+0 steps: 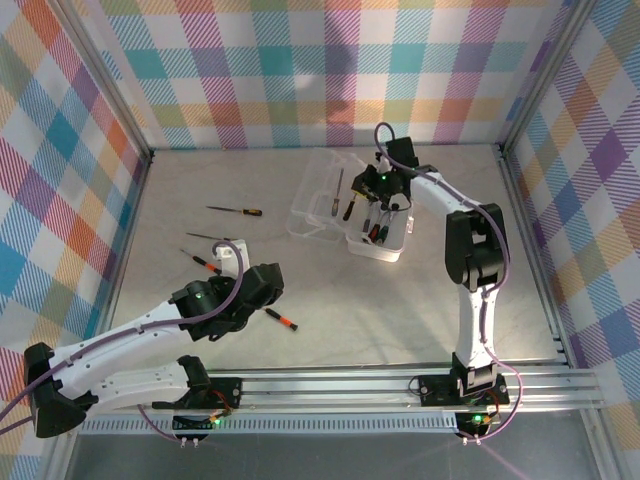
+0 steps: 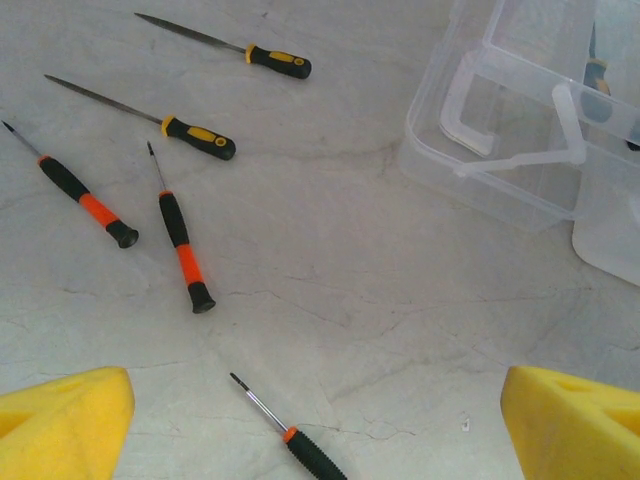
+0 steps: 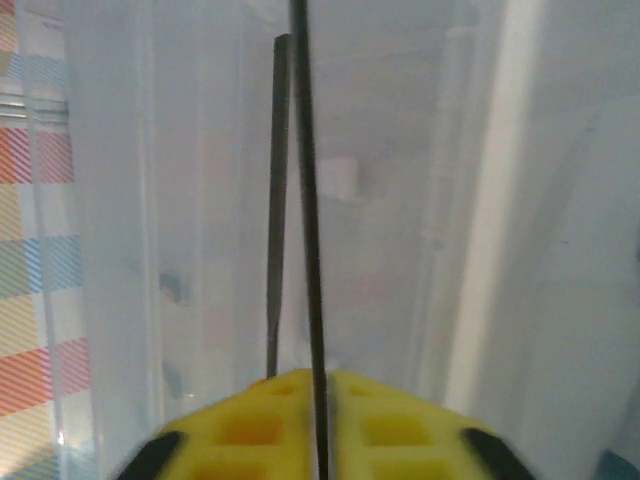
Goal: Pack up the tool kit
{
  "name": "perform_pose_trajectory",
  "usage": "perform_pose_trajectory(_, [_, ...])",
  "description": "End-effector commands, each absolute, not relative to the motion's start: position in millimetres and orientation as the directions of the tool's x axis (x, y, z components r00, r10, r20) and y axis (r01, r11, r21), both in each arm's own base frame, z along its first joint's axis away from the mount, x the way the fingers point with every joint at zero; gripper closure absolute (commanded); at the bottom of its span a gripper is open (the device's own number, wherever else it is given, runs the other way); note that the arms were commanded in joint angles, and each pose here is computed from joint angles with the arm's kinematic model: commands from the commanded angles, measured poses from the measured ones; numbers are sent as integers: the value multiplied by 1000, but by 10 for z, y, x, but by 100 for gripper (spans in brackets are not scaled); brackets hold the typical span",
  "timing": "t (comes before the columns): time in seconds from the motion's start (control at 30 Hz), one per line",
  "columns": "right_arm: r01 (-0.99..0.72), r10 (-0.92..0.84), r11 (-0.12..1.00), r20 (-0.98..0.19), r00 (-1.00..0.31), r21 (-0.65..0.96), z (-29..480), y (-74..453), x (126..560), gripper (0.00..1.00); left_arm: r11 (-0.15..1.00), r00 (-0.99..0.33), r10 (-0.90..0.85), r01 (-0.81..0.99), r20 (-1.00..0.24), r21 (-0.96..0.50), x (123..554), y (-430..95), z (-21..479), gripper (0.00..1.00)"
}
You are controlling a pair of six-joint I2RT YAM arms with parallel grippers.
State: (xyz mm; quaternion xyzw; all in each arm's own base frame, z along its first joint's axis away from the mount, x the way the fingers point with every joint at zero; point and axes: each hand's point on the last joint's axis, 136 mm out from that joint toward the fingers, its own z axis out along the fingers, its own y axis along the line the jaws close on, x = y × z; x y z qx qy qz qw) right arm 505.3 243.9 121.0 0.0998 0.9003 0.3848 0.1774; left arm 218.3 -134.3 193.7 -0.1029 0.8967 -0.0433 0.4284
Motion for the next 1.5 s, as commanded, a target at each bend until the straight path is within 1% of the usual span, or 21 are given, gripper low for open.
perform_pose_trajectory(0.0, [40,290,649,-198,-936,760,1315,2527,5000,73,975,-616,-222,-141,-756,-172,2185,-1388,1889,6])
perform_pose_trajectory(0.07, [36,291,654,-208,-934,756,1365,2506,4985,65,975,-623,-220,-138,-751,-171,2191,-1416,1866,6])
perform_pose_trajectory(0.13, [25,292,652,-221,-930,758,1444,2483,4963,64,976,-624,-217,-135,-750,-170,2201,-1440,1869,6])
perform_pose_trajectory(0.27, [-9,292,680,-282,-914,734,1620,2396,4912,63,978,-618,-209,-120,-758,-172,2232,-1486,1932,6])
perform_pose_trajectory(0.37, [-39,290,694,-329,-899,719,1799,2327,4834,63,978,-599,-209,-127,-773,-165,2267,-1482,1983,2])
perform_pose_trajectory(0.43, [-59,288,699,-357,-889,712,1913,2281,4746,63,978,-585,-207,-147,-784,-149,2306,-1446,2027,0])
perform_pose_trajectory(0.53, [-84,293,707,-399,-869,702,2049,2190,4551,63,975,-582,-208,-186,-786,-120,2411,-1368,2069,0])
perform_pose_trajectory(0.6, [-103,292,709,-424,-857,697,2086,2149,4358,63,964,-603,-243,-237,-760,-121,2517,-1274,2033,0])
perform_pose_trajectory(0.63, [-109,291,712,-432,-854,694,2076,2135,4267,65,955,-615,-272,-265,-740,-131,2564,-1229,1999,0])
perform_pose_trajectory(0.77, [-157,231,769,-497,-836,620,1917,2112,3812,72,895,-645,-435,-383,-628,-227,2842,-1016,1822,0])
perform_pose_trajectory(0.87, [-178,200,793,-525,-828,582,1775,2053,3526,76,852,-636,-517,-443,-573,-278,3119,-916,1797,9])
perform_pose_trajectory(0.9, [-189,192,795,-534,-824,577,1730,2037,3433,78,839,-640,-540,-458,-547,-293,3233,-913,1773,17])
perform_pose_trajectory(0.97, [-224,171,783,-547,-820,581,1689,2047,3279,79,811,-634,-585,-475,-506,-342,3464,-928,1730,31])
perform_pose_trajectory(1.0, [-228,172,778,-547,-819,586,1681,2040,3219,79,790,-623,-613,-499,-486,-357,3582,-910,1680,35])
perform_pose_trajectory(1.1, [-259,161,772,-573,-803,580,1671,2010,3094,78,722,-600,-692,-579,-401,-378,3894,-839,1491,42])
perform_pose_trajectory(1.2, [-271,148,788,-599,-787,552,1680,1944,3038,74,694,-595,-719,-642,-360,-324,4151,-798,1331,42])
perform_pose_trajectory(1.33, [-239,179,808,-611,-771,539,1625,1858,3046,72,635,-561,-770,-719,-304,-281,4495,-741,1110,41])
perform_pose_trajectory(1.47, [-232,182,813,-611,-770,535,1590,1838,3046,71,577,-517,-815,-768,-263,-278,4803,-654,899,43])
